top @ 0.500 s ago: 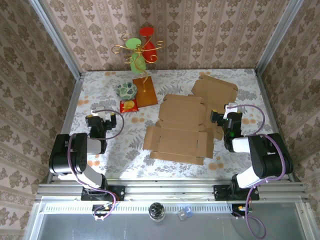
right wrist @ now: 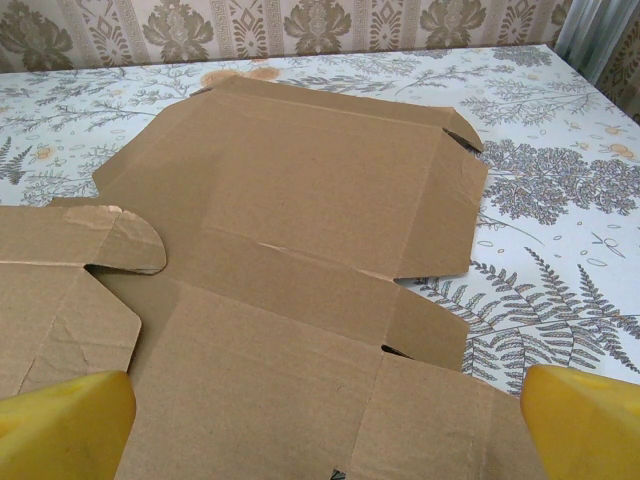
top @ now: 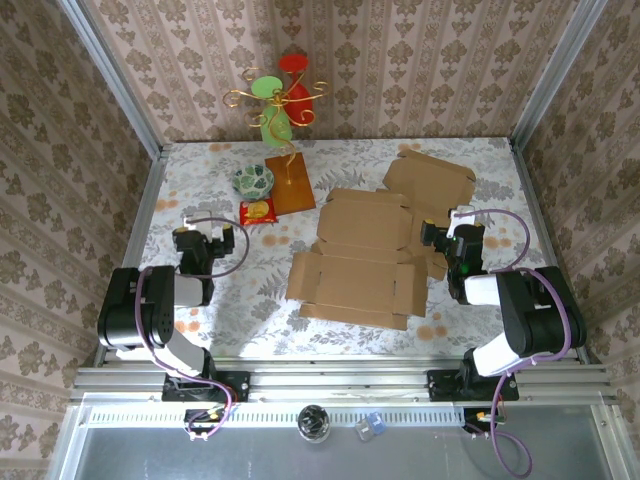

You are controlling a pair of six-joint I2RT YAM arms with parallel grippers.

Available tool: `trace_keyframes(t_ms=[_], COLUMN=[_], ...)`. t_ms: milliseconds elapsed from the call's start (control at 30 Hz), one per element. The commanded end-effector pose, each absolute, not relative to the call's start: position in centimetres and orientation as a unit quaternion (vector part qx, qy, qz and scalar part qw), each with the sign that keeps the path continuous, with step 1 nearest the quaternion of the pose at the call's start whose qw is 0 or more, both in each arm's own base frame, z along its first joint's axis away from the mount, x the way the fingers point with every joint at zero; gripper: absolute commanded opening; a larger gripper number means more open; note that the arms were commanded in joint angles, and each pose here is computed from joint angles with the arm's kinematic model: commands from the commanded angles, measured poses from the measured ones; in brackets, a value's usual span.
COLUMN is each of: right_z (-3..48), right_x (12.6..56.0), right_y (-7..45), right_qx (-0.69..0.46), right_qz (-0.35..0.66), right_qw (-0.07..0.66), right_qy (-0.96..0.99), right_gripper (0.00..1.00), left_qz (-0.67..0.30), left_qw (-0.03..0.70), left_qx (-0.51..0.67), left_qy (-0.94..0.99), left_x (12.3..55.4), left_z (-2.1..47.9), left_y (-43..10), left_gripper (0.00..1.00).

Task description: Fold the paper box

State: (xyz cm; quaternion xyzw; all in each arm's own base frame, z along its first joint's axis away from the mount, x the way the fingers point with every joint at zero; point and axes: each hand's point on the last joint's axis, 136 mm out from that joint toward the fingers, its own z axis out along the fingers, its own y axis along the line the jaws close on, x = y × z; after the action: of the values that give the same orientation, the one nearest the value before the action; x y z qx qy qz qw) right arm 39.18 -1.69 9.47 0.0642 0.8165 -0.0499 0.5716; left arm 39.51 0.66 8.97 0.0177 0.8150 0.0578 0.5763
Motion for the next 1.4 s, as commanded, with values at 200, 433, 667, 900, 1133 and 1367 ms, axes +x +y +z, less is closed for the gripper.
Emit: trace_keyframes(t_ms=[200,433,667,900,1133,1367], right_z=[10.0,12.1,21.0,36.3,34.1,28.0], right_x=[39.6,39.1,37.4,35.6,35.6,31.8], right_y=[-2.2,-2.4,-3.4,-3.7,0.3,6.9], right_qx=[0.072,0.076,0.115,0.236,0.361,0.336], right_qz=[-0.056,-0.061,-0.072,-0.022,0.233,0.260], right_qw=[0.579,0.582,0.647,0.678,0.500,0.312], right_qy=[0.811,0.808,0.750,0.696,0.751,0.850], right_gripper=[1.00,1.00,1.00,1.00,1.00,0.74], left_qz=[0.048,0.111,0.143,0.025,-0.292,-0.298], left_qw=[0.580,0.610,0.663,0.613,0.395,0.202], left_qx=[0.033,0.012,0.008,-0.107,-0.271,-0.337], left_qy=[0.813,0.785,0.735,0.783,0.828,0.870], left_x=[40.0,38.3,36.6,35.2,36.6,27.9], left_z=[9.6,12.0,19.7,27.7,21.4,14.3], left_y=[0.0,0.6,-1.4,-4.5,-9.9,-17.5], left_gripper=[1.00,1.00,1.00,1.00,1.00,0.94])
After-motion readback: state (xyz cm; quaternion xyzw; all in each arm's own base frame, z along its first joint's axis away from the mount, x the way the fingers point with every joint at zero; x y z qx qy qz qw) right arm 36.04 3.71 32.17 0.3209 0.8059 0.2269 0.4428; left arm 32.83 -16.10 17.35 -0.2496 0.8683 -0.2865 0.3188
